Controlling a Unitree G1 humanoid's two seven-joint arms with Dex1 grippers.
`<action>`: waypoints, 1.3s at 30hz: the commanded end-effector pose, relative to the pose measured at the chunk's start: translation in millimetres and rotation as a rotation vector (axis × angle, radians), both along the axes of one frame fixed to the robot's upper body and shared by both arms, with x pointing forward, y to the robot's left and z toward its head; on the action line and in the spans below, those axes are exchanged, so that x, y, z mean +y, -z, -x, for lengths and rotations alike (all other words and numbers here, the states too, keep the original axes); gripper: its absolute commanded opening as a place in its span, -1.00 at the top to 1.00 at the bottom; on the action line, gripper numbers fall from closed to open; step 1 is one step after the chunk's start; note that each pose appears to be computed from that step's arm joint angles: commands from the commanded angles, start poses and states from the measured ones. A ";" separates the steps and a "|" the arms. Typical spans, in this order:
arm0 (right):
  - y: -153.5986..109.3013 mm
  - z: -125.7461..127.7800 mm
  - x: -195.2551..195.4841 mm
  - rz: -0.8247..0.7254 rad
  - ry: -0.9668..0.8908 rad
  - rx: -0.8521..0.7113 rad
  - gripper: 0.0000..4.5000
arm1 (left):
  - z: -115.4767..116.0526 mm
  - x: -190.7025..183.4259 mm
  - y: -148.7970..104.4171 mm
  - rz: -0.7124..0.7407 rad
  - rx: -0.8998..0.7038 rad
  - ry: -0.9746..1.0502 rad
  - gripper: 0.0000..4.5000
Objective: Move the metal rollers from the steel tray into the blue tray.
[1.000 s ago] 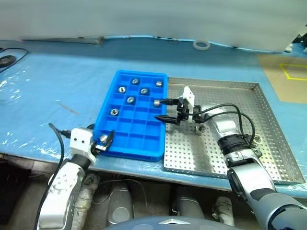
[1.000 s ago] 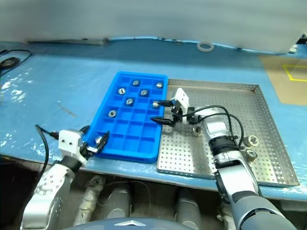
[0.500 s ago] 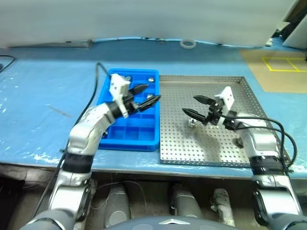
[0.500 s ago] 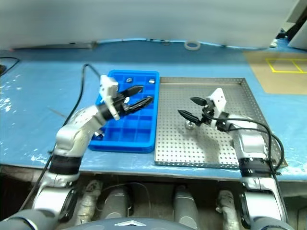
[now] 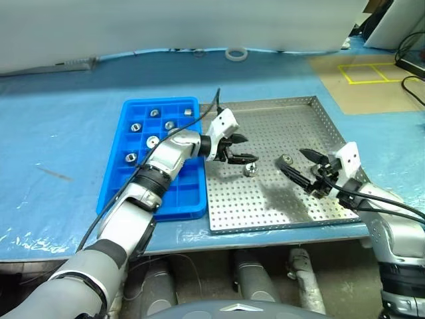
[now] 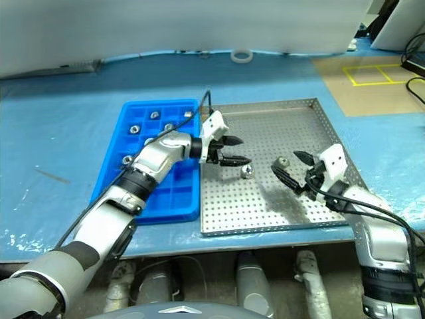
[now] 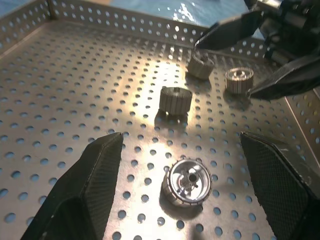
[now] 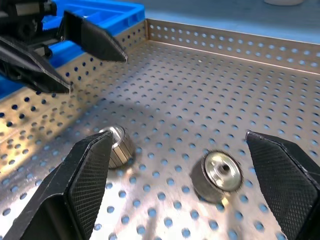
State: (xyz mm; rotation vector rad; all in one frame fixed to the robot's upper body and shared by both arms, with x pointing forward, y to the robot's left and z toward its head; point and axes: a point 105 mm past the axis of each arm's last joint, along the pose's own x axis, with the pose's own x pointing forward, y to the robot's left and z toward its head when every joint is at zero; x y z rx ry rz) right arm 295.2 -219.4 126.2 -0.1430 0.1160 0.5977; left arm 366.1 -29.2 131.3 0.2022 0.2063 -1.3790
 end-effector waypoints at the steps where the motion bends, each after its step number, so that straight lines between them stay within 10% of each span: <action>1: -18.3 6.8 -2.4 0.002 0.021 -0.067 -1.00 | 3.1 -9.8 11.8 -0.120 -0.085 0.073 -0.75; 7: -18.6 9.2 1.6 -0.002 0.027 -0.064 -1.00 | 12.1 -24.2 40.5 -0.192 -0.108 0.114 -0.50; 12: -19.0 8.1 7.2 -0.004 0.015 -0.058 -1.00 | 5.6 -30.5 36.5 -0.168 -0.147 0.057 0.20; 29: -32.0 -37.8 60.4 -0.032 -0.258 -0.042 -1.00 | -14.5 50.9 -82.7 0.373 -0.299 -0.483 0.21; 39: -15.9 -65.8 101.5 -0.015 -0.486 0.001 -1.00 | 32.8 141.3 -67.4 0.332 -0.390 -0.893 0.21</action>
